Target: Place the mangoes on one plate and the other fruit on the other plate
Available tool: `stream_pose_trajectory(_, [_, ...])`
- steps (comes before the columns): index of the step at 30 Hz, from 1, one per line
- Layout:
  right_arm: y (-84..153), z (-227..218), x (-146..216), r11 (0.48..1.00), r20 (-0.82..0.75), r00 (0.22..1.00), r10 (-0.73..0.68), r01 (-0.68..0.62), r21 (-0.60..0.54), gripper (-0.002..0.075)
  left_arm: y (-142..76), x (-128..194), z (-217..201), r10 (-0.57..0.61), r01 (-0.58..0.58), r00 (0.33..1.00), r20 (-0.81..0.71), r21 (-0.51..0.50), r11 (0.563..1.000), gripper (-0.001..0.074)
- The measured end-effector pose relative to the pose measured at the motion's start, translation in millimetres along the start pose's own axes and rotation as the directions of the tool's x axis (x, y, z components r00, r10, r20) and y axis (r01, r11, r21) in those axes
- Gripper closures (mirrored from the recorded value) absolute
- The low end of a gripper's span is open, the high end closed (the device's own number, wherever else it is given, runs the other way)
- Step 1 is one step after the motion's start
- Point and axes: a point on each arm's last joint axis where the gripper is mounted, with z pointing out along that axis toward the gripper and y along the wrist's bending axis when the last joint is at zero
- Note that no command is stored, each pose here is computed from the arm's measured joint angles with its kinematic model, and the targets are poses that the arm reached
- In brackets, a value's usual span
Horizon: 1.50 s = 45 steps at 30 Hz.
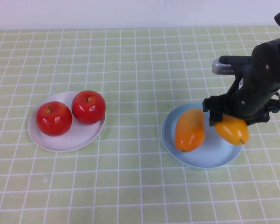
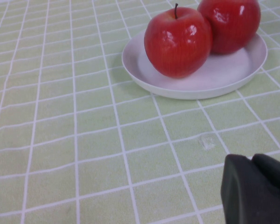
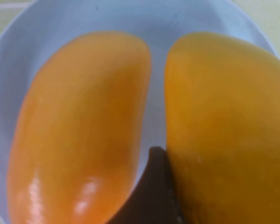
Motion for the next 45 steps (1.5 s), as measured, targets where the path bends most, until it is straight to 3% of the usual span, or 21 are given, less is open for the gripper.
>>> stream_pose_trajectory(4, [2,7,0,1.000,-0.015,1.000,0.018,-0.018,-0.018,0.0153,0,0,0,0.000,0.000,1.000,0.000,0.000,1.000,0.0731])
stream_pose_trajectory(10, [4,13,1,0.999,-0.028,0.999,0.027,-0.028,-0.027,0.0070,0,0,0,0.000,0.000,1.000,0.000,0.000,1.000,0.0731])
stream_pose_trajectory(19, [10,-4,6,0.999,-0.023,0.999,-0.026,0.025,-0.044,0.0077,0,0,0,0.000,0.000,1.000,0.000,0.000,1.000,0.0731])
stream_pose_trajectory(23, [14,-44,17,0.993,0.033,0.996,-0.088,0.090,-0.074,0.0200,0,0,0,0.000,0.000,1.000,0.000,0.000,1.000,0.0731])
stream_pose_trajectory(29, [-3,-102,55,0.987,0.094,0.988,-0.122,0.131,-0.095,0.0613,0,0,0,0.000,0.000,1.000,0.000,0.000,1.000,0.0731])
stream_pose_trajectory(31, [-10,-115,69,0.984,0.079,0.986,-0.147,0.154,-0.087,0.0674,0,0,0,0.000,0.000,1.000,0.000,0.000,1.000,0.0731])
stream_pose_trajectory(36, [-31,-135,110,0.978,0.052,0.980,-0.191,0.195,-0.077,0.0729,0,0,0,0.000,0.000,1.000,0.000,0.000,1.000,0.0731])
stream_pose_trajectory(45, [-59,-159,179,0.973,0.087,0.980,-0.177,0.187,-0.136,0.0741,0,0,0,0.000,0.000,1.000,0.000,0.000,1.000,0.0731])
